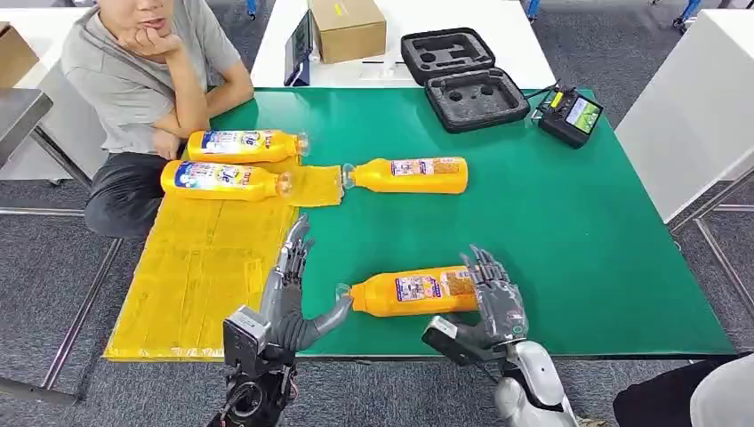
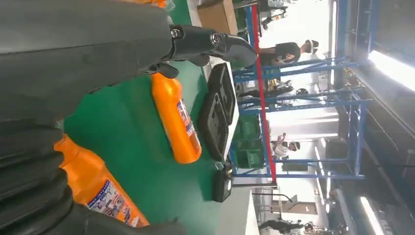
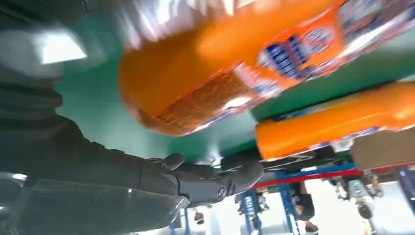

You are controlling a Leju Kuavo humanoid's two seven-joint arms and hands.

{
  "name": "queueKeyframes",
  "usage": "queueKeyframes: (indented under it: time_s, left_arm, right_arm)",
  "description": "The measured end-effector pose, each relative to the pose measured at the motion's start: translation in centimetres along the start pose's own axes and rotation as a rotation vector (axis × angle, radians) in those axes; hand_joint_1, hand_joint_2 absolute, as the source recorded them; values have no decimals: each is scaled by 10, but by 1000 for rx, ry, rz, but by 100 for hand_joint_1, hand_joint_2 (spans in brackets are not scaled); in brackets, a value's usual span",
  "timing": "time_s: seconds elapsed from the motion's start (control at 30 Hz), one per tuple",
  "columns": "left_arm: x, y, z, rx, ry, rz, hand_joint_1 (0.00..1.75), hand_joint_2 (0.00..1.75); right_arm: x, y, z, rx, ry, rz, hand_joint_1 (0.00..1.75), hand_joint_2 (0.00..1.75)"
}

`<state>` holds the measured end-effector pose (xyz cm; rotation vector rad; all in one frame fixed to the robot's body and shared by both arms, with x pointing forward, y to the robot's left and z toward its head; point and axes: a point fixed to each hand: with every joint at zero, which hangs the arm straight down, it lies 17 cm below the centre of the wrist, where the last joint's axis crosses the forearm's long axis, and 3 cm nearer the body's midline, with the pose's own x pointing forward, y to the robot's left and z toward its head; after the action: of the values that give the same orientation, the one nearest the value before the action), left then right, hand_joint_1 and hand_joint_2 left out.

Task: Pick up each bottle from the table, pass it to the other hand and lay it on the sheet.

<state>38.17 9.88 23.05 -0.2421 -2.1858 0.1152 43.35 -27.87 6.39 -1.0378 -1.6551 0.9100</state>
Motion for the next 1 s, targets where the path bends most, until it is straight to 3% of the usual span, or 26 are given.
queueKeyframes:
  time_s: [0.33,0.6,1.0]
  left_arm:
    - [0,-3,0,-10,3,19,0,175]
    - [-20,4,5,25,83,75,0,175]
    - [-30,-2,4,0,106,72,0,175]
  right_arm:
    - [32,24,1,96,-78,1,0,175]
    - [33,27,-3,115,-108,23,0,175]
    - [14,28,-20,141,-106,183,0,175]
